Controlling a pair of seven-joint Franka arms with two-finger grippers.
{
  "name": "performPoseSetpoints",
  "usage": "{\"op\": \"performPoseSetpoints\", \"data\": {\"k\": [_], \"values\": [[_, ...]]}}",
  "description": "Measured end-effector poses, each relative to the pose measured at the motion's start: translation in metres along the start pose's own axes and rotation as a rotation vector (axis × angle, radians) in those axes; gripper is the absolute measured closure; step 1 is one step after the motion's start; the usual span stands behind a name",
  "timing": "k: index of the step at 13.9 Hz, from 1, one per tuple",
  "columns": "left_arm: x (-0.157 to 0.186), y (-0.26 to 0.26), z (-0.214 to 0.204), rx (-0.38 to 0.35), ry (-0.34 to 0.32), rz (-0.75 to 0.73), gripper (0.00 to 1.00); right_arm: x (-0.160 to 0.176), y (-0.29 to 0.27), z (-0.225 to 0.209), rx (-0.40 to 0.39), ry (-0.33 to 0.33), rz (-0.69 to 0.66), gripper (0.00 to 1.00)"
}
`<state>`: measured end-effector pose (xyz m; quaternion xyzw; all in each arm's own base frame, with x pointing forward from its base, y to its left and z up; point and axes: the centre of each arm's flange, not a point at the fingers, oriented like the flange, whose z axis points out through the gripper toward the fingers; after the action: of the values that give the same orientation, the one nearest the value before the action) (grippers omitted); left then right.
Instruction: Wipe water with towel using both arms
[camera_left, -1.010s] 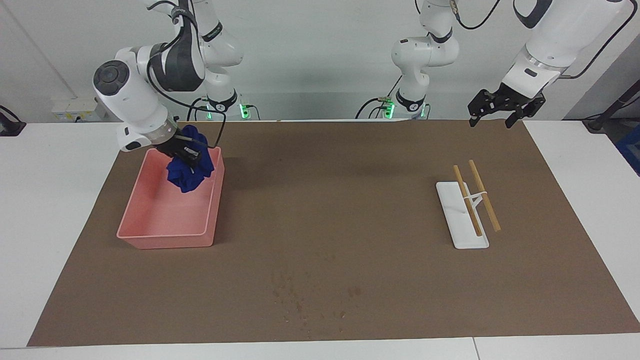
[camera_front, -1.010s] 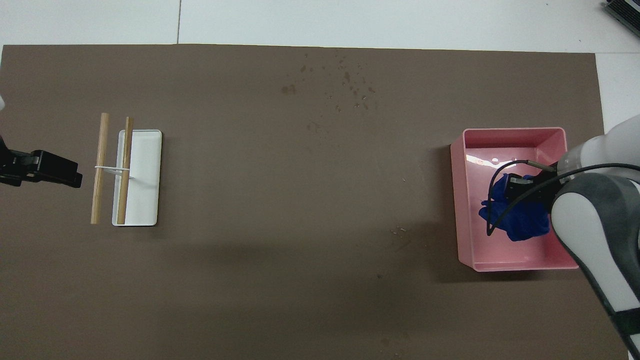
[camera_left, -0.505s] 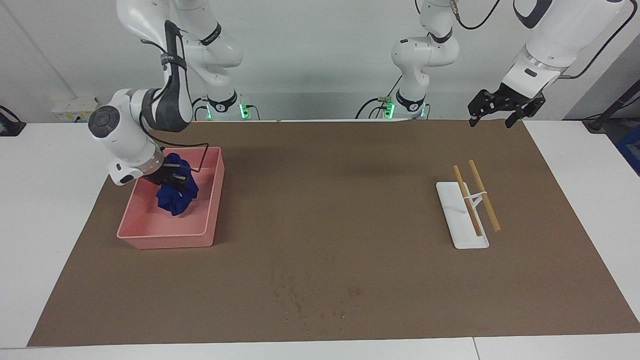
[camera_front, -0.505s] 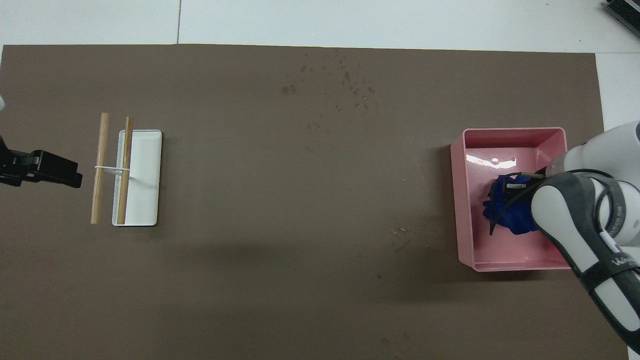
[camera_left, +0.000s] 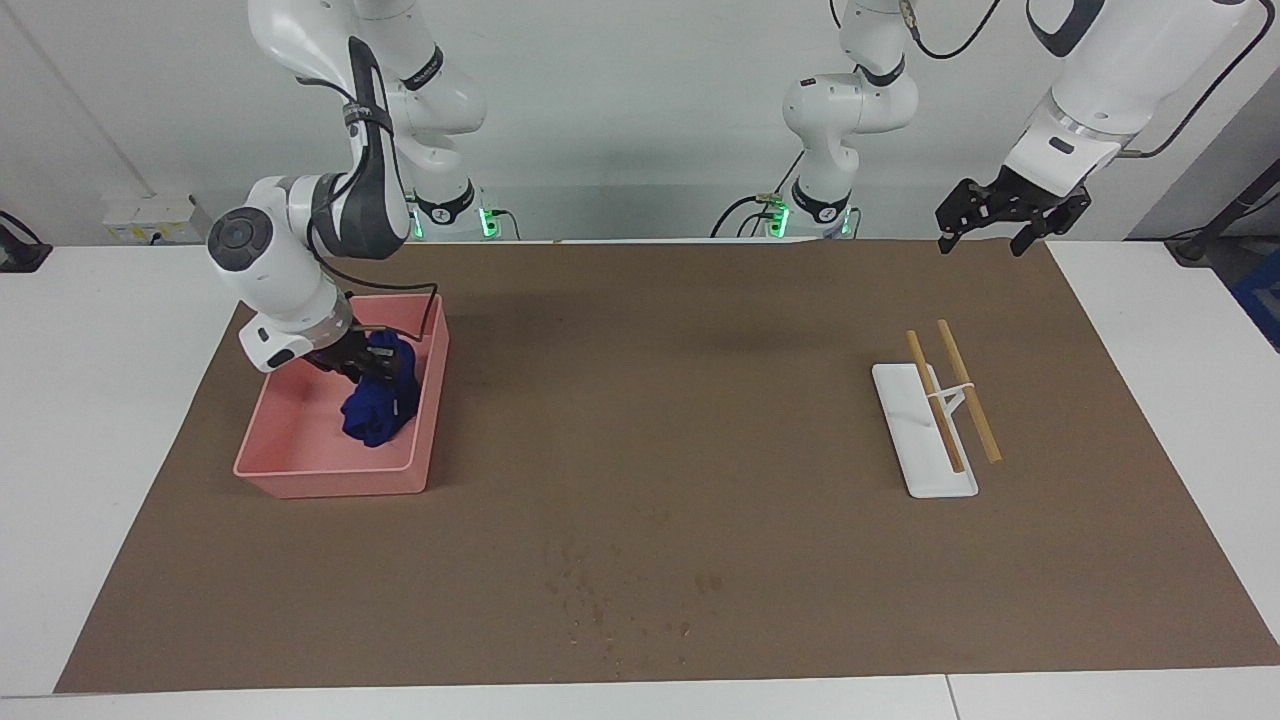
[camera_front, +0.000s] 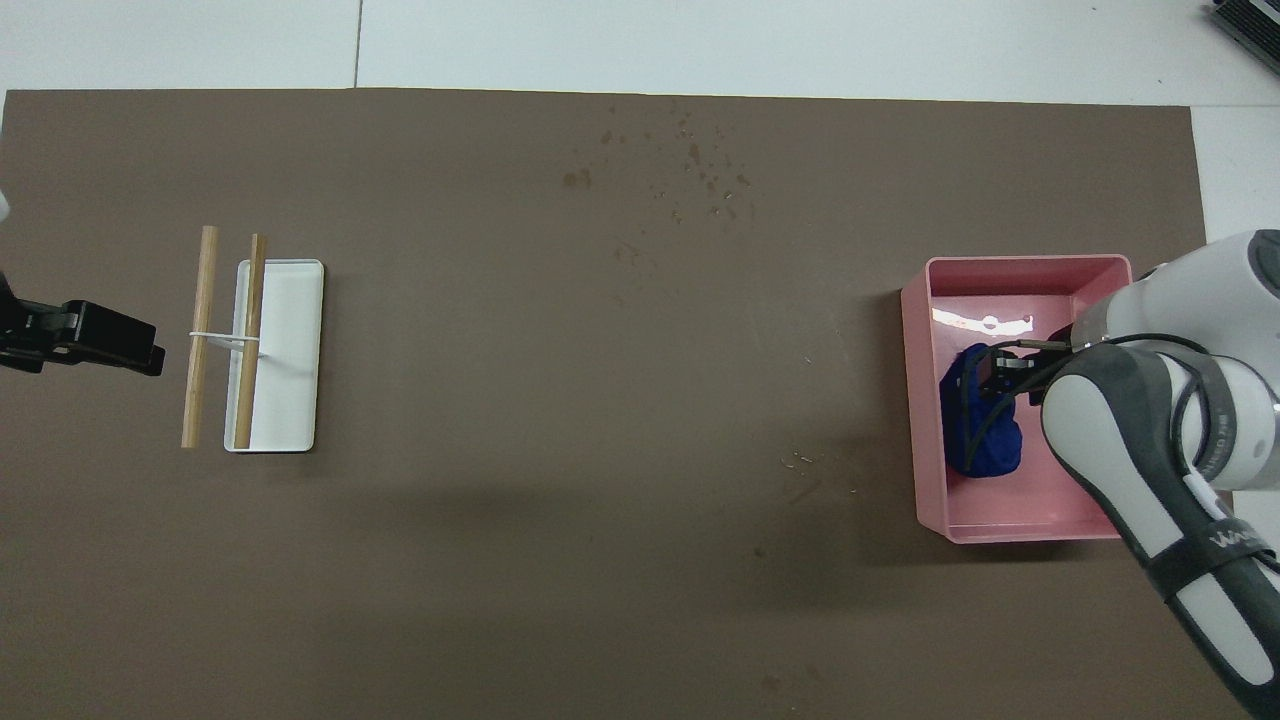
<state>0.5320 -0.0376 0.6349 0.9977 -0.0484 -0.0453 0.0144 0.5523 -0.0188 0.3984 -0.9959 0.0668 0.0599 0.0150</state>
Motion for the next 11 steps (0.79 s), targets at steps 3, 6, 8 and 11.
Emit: {"op": "performPoseSetpoints", "data": {"k": [3,6,8,11], "values": [[0.000,0.000,0.000,0.000,0.000,0.000,0.00,0.000,-0.026,-0.072,-0.024,0.063,-0.055,0.01],[0.000,0.000,0.000,0.000,0.000,0.000,0.00,-0.006,-0.033,-0.141,-0.030,0.125,-0.069,0.00],[0.000,0.000,0.000,0.000,0.000,0.000,0.00,-0.011,-0.030,-0.186,-0.056,0.160,-0.070,0.00],[0.000,0.000,0.000,0.000,0.000,0.000,0.00,-0.019,-0.023,-0.226,-0.056,0.182,-0.055,0.00]]}}
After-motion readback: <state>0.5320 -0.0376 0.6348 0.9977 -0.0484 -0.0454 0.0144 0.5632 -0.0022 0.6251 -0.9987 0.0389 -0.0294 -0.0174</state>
